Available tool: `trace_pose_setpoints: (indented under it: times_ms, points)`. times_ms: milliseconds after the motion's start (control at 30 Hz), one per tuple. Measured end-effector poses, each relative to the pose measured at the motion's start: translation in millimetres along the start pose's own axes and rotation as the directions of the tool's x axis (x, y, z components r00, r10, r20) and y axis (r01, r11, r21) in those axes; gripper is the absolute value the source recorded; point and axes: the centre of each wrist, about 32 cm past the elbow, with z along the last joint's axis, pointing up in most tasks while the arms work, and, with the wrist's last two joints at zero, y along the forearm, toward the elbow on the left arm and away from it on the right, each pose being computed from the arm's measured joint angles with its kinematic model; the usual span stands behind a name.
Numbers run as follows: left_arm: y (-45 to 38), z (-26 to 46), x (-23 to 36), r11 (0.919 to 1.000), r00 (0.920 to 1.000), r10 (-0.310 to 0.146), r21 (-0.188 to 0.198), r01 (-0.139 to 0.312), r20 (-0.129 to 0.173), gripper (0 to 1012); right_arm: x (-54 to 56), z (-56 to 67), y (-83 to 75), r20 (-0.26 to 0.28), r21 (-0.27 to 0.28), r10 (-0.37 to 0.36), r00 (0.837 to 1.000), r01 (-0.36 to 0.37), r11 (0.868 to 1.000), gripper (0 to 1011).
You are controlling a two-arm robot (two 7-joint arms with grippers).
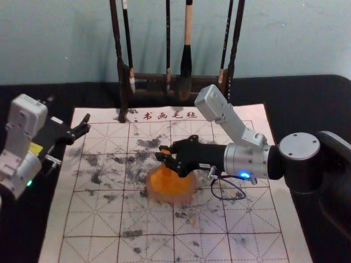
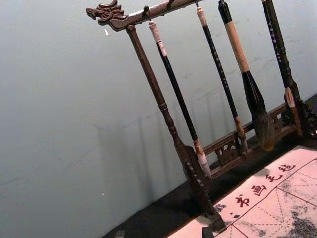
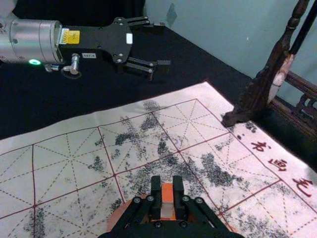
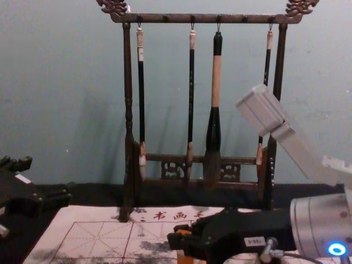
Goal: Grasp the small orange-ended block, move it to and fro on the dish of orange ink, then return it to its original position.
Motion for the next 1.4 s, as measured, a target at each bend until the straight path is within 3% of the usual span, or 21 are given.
trace_pose_setpoints:
  times_ms: [700,1400]
  points:
    - [0.0,0.0,0.0,1.0,1.0,0.0,0.0,0.0,0.0,1001,5.7,-3.0,-11.1,-0.007,0.0,-0.024,1.0,0.024,1.0,126]
    - [0.0,0.0,0.0,1.0,1.0,0.0,0.0,0.0,0.0,1001,-5.5,-7.9,-18.3,-0.021,0.003,0.024,0.999,-0.024,1.0,126]
